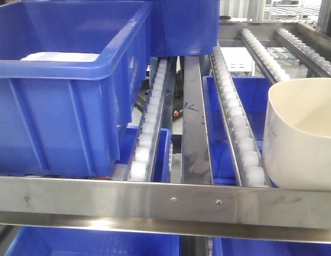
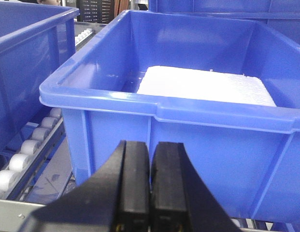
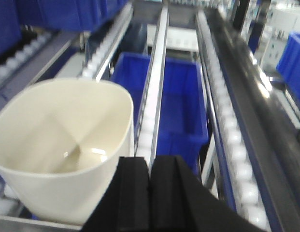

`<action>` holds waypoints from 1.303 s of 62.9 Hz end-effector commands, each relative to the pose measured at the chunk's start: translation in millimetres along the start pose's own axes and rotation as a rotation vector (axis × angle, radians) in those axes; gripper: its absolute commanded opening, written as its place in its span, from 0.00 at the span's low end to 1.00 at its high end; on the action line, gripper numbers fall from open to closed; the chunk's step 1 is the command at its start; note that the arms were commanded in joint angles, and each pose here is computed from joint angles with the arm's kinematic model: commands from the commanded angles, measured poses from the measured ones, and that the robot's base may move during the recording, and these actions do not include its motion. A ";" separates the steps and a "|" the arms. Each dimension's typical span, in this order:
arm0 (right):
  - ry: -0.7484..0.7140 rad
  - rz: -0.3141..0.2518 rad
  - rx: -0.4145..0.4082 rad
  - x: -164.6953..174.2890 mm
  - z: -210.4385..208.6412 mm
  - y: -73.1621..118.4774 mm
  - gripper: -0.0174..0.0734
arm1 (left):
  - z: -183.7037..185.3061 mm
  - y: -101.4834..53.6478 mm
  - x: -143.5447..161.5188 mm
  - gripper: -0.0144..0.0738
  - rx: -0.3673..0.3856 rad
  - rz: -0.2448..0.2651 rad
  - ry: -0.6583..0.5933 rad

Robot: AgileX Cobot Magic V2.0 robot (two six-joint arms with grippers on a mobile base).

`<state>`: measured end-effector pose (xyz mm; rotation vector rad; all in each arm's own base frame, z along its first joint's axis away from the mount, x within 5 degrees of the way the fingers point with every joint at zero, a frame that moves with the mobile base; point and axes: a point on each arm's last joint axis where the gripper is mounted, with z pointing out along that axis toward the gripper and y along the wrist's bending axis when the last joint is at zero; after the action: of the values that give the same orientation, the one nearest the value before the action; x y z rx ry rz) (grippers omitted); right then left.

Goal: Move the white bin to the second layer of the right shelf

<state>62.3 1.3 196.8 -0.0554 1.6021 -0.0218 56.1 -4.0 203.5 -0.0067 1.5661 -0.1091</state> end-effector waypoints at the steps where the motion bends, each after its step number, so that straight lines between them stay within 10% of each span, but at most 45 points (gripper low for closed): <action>1: -0.109 0.002 0.007 -8.4 -3.5 -0.5 0.25 | -0.1 0.5 0.8 0.26 0.003 -0.007 -0.072; 82: -0.175 0.045 0.007 -12.5 -7.9 -0.7 0.25 | -0.1 0.5 0.8 0.26 0.003 -0.007 -0.072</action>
<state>56.7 1.2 201.1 -0.0169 1.5303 0.0152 56.1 -4.0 203.5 -0.0067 1.5661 -0.1091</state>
